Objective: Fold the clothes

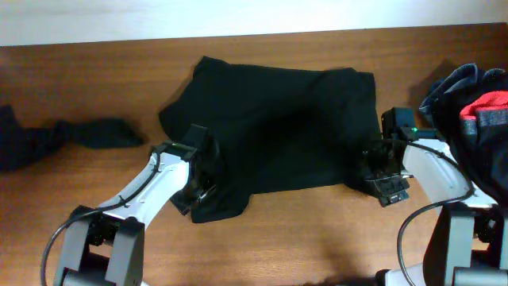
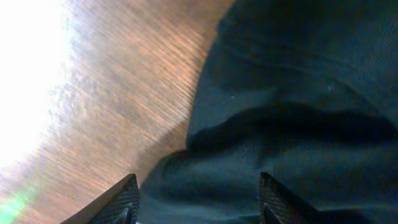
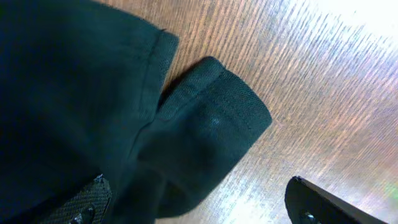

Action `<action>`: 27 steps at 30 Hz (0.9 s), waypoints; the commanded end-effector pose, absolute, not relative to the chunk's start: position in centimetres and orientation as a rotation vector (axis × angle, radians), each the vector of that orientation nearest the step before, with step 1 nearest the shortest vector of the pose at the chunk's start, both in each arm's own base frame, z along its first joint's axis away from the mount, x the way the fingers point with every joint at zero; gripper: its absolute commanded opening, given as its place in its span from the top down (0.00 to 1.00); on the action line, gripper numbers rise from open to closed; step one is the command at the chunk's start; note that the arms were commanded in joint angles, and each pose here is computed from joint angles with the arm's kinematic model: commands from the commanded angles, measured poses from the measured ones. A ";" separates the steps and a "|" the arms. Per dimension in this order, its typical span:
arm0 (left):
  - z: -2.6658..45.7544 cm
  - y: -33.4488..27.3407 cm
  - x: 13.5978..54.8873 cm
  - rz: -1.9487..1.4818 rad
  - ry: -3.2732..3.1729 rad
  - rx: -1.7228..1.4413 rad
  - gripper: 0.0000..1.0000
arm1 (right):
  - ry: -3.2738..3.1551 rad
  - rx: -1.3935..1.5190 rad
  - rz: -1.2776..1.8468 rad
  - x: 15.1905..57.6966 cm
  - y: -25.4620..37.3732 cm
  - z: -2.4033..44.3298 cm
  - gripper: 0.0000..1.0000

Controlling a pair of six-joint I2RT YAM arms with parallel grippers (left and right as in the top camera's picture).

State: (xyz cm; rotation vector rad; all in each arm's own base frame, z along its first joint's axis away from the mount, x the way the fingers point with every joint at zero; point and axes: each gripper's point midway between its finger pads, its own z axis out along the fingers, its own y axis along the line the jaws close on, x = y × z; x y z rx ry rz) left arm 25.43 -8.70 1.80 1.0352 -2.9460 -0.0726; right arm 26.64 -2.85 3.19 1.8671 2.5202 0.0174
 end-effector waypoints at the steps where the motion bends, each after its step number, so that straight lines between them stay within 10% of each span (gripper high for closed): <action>1: 2.3 -9.5 25.3 0.006 -2.769 1.416 0.39 | 2.409 2.013 0.008 25.9 -2.7 2.5 0.05; 14: 2.3 -10.0 26.4 0.069 -2.610 1.731 0.51 | 2.403 2.024 0.063 25.2 -2.1 0.2 0.05; 27: 2.5 -6.9 27.2 -0.124 -2.711 1.839 0.13 | 2.366 1.980 0.117 26.2 -2.2 -0.6 0.01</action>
